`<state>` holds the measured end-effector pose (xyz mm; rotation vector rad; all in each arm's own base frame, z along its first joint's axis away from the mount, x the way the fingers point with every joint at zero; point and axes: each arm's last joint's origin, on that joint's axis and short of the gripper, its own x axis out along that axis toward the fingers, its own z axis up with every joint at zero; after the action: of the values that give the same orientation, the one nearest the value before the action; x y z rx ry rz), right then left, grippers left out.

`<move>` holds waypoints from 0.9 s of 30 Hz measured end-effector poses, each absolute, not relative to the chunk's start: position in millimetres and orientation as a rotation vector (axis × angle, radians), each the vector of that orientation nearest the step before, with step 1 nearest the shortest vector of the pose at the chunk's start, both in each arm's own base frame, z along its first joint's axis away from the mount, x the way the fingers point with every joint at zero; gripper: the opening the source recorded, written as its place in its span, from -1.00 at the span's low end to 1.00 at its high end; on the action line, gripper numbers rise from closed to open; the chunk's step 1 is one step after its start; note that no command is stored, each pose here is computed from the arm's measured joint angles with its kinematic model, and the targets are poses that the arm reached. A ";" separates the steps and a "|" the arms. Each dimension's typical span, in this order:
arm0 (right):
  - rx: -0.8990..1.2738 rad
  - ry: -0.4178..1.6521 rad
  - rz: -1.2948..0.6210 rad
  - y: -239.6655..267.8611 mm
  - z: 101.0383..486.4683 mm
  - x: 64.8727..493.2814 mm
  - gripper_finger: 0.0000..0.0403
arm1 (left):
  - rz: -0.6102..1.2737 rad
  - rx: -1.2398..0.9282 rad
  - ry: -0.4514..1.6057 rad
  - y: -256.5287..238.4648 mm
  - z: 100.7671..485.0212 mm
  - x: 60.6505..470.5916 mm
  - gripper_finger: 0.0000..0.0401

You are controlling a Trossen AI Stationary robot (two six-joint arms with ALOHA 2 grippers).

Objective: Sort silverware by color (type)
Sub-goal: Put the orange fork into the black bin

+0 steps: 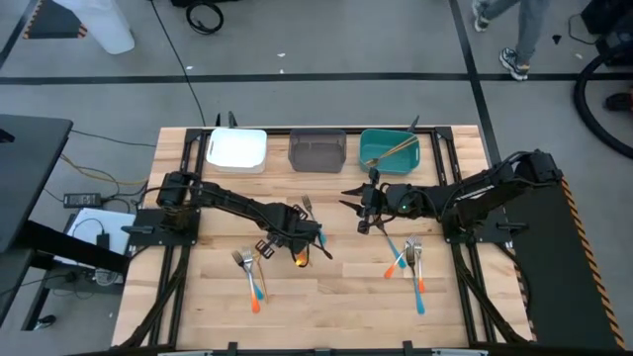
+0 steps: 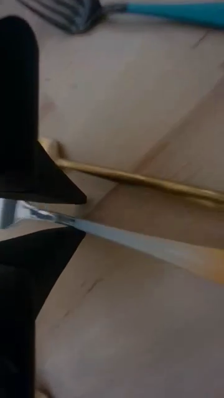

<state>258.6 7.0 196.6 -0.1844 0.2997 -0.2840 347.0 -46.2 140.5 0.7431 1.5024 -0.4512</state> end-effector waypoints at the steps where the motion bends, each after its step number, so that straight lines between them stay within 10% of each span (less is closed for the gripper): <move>1: -0.184 0.299 -0.281 7.1 196.7 258.6 -0.39 | -0.441 0.763 1.497 -47.3 140.6 347.5 -0.64; 27: -0.163 0.300 -0.280 7.2 196.3 258.5 -0.39 | -0.308 0.641 1.560 -48.2 186.9 350.9 -0.92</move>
<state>258.5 7.2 196.3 -0.1632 0.2998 -0.2800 350.9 -48.2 186.9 0.6415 1.5602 -0.3084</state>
